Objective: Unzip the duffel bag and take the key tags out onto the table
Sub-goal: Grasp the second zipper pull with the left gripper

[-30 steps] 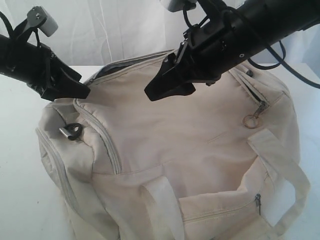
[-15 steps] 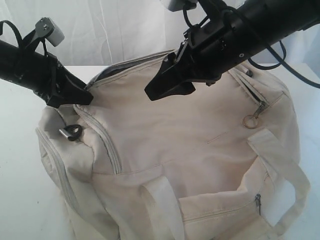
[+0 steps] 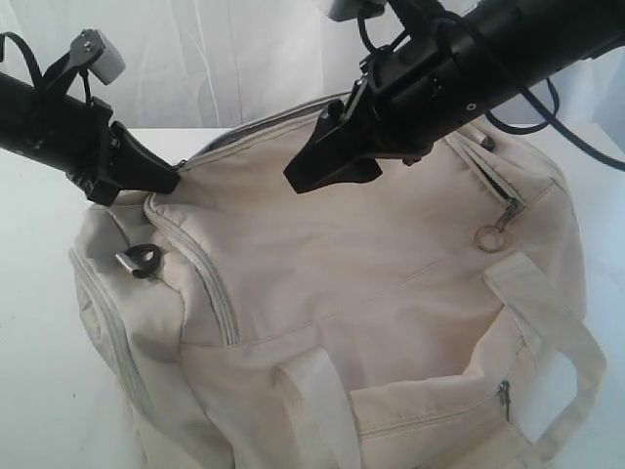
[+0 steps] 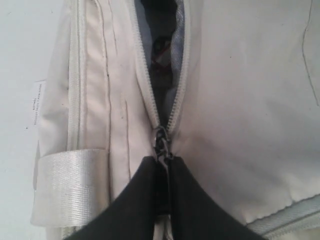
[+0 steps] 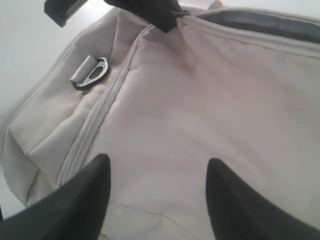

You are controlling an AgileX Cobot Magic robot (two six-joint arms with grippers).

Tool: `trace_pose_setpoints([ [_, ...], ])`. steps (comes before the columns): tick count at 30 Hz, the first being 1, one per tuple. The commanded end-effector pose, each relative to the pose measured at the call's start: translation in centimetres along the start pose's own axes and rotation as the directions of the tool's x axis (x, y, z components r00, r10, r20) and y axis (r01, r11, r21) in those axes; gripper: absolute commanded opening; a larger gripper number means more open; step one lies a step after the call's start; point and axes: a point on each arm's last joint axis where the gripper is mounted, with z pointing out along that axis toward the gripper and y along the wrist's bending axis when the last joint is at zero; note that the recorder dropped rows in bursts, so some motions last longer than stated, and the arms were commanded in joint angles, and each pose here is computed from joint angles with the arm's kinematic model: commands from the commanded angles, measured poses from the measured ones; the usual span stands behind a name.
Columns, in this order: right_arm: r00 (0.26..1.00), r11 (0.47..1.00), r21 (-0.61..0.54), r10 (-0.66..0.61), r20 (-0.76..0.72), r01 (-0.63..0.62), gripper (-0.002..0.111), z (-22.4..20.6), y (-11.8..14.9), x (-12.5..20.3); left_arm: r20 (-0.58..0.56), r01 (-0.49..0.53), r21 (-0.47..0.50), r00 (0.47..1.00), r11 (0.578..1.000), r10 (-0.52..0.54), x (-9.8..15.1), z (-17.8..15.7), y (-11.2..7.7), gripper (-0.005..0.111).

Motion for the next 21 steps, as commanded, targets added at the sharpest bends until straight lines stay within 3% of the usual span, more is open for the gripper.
trace_pose_setpoints([
  [1,1.000,1.000,0.014,-0.003,0.010,0.002,0.054,-0.1,0.0,-0.1,0.050,-0.020,0.057,0.999,0.998,0.017,-1.4,-1.1,-1.1,0.012],
  [21,1.000,0.999,0.041,0.015,0.011,-0.016,0.054,0.5,-0.4,0.6,0.094,-0.043,0.038,0.995,0.998,0.039,-2.5,-2.3,-1.9,0.014],
])
